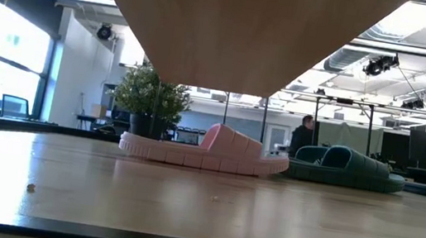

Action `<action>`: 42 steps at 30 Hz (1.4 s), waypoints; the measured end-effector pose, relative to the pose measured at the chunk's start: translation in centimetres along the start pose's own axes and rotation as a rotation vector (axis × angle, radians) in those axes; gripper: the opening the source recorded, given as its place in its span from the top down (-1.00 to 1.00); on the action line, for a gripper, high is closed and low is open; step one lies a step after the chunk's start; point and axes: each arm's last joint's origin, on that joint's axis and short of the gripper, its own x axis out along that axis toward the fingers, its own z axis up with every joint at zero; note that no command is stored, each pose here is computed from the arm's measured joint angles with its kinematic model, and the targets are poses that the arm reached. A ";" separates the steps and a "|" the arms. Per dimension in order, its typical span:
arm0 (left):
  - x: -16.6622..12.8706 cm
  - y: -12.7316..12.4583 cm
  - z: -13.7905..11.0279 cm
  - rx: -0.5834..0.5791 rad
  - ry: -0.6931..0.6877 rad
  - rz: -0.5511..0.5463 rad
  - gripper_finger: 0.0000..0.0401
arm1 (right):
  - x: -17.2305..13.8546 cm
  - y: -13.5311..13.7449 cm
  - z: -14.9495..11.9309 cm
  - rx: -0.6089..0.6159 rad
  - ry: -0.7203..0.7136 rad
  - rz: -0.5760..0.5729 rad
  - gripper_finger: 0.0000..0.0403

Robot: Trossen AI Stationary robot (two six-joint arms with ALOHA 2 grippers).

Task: Pick and place slides into the shelf
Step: Put the pink slide under the shelf aligned with the other pink slide

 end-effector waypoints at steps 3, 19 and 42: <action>-0.2 -0.2 0.2 -0.005 -0.004 -0.005 0.75 | 0.0 0.0 -0.1 -0.022 0.011 0.006 0.68; -1.3 -1.1 0.5 0.018 0.084 0.013 0.77 | -6.3 1.0 -2.2 -0.209 -0.097 0.067 0.10; -18.4 0.2 -4.3 -0.269 -0.286 0.139 0.77 | -12.5 6.8 -11.2 -0.786 -0.503 -0.582 0.21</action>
